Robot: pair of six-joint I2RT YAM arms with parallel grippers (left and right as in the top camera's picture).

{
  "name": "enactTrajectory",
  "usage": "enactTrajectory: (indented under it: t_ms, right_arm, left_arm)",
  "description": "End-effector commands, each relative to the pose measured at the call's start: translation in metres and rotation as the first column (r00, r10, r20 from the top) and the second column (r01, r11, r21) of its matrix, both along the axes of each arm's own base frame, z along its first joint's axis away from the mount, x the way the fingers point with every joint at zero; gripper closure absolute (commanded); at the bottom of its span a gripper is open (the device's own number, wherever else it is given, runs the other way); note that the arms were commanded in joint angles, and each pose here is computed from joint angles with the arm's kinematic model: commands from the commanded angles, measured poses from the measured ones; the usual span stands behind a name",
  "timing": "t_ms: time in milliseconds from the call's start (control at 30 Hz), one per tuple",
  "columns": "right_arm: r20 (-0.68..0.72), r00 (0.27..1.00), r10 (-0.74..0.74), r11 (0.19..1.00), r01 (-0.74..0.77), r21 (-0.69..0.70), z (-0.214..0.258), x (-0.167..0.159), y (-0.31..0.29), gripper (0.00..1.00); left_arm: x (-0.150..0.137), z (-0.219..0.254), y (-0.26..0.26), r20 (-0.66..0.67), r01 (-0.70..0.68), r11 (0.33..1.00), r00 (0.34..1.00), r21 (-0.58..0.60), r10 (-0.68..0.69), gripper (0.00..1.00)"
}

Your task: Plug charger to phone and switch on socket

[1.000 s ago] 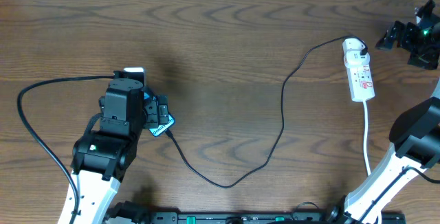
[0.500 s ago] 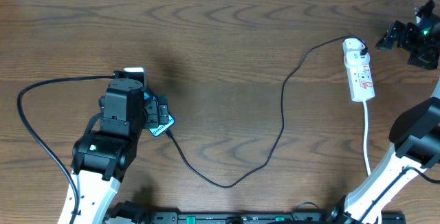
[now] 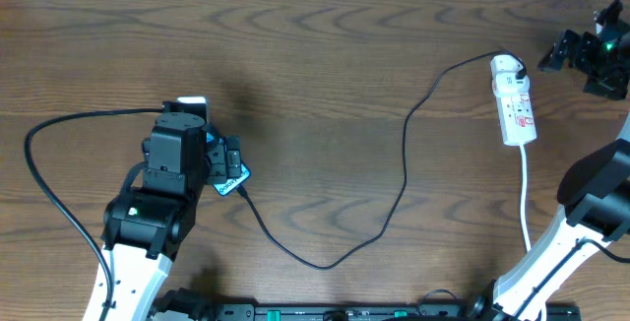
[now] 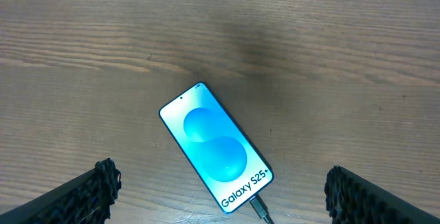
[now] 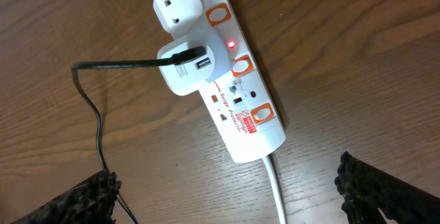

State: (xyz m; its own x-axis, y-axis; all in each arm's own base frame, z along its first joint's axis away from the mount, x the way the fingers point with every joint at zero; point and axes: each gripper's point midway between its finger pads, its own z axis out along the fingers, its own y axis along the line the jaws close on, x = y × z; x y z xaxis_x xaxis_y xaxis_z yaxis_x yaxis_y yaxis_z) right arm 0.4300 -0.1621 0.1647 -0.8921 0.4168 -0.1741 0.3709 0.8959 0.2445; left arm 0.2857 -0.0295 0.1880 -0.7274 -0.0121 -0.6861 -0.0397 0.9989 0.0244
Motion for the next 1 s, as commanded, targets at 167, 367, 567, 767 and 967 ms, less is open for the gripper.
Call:
enactTrajectory:
  t_ms: [167, 367, 567, 767, 967]
  right_arm:
    - [0.017, 1.0, -0.012, 1.0, 0.012, -0.008, 0.006, 0.003, -0.003, 0.01]
    - [0.017, 1.0, -0.012, 1.0, 0.012, -0.008, 0.006, 0.003, -0.003, 0.01]
    - [0.017, 1.0, -0.012, 1.0, 0.012, -0.008, 0.006, 0.003, -0.003, 0.01]
    - [0.017, 1.0, -0.012, 1.0, 0.012, -0.008, 0.006, 0.003, -0.003, 0.01]
    - [0.017, 1.0, -0.012, 1.0, 0.012, -0.008, 0.006, 0.003, -0.003, 0.01]
  left_arm:
    - [-0.008, 0.012, 0.005, 0.038, -0.006, 1.0, 0.999, 0.012, 0.006, 0.03]
    - [-0.018, 0.015, 0.007, 0.079, -0.007, 1.0, 0.997, 0.002, 0.006, 0.03]
    - [-0.014, 0.011, 0.006, 0.19, -0.006, 1.0, 0.982, -0.023, 0.01, 0.03]
    - [-0.007, 0.015, 0.004, 0.334, 0.001, 0.998, 0.943, -0.057, 0.019, 0.03]
    - [-0.013, 0.016, 0.006, 0.379, 0.004, 0.998, 0.925, -0.068, 0.022, 0.03]
